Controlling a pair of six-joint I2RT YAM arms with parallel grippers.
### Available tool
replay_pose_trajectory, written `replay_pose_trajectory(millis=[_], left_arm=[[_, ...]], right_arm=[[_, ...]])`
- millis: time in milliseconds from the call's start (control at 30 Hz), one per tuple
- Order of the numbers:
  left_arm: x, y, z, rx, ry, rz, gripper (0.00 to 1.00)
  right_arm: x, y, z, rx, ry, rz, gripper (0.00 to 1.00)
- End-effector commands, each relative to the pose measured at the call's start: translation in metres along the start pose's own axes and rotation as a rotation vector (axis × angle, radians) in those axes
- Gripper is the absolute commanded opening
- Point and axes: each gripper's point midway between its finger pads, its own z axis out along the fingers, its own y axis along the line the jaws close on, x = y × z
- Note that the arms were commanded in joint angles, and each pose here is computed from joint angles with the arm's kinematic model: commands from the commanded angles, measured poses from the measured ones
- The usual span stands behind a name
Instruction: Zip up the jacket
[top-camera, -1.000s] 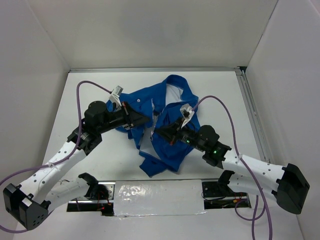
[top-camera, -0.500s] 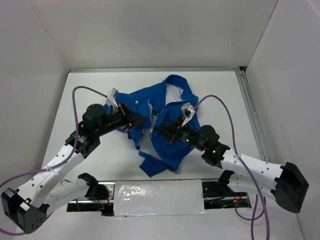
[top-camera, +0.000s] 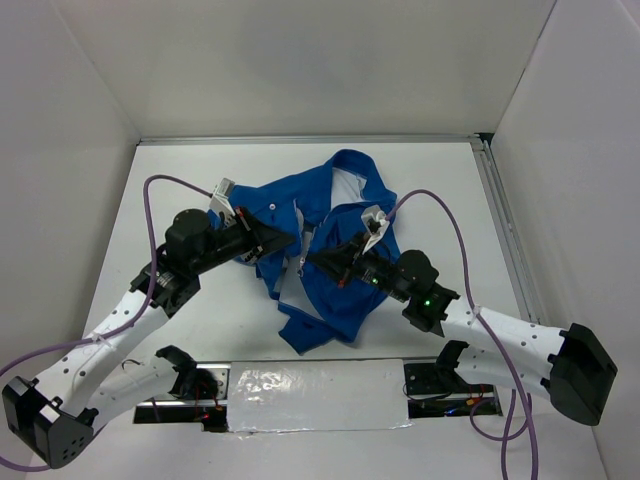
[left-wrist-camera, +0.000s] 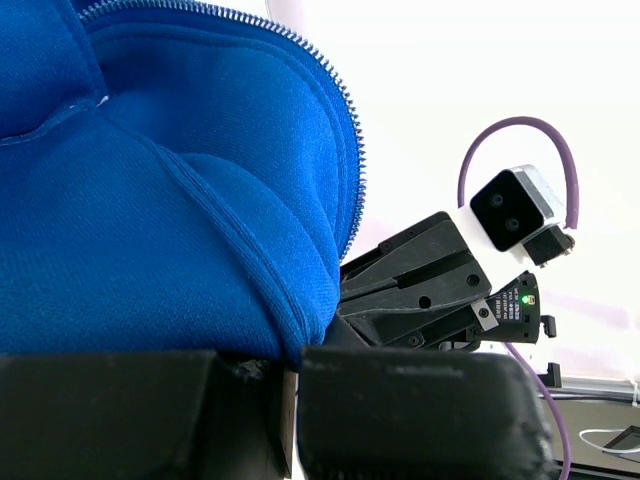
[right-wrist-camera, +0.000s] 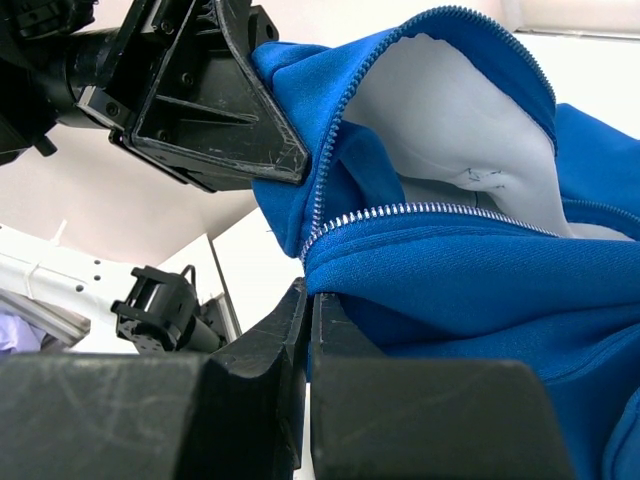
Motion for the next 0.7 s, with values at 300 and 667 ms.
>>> replay_pose_trajectory(millis=[300,667], left_arm=[[0.0013,-0.0118,-0.0017,0.059,0.000,-0.015,0.00],[0.0009,-0.0148,-0.0054,0.071,-0.008,-0.016,0.00]], right_arm=[[-0.0305,0.0174,0.0066,-0.074,-0.103,-0.021,0.00],[-0.0258,0.0133,0.0078,-0.060,-0.091,-0.013,0.00]])
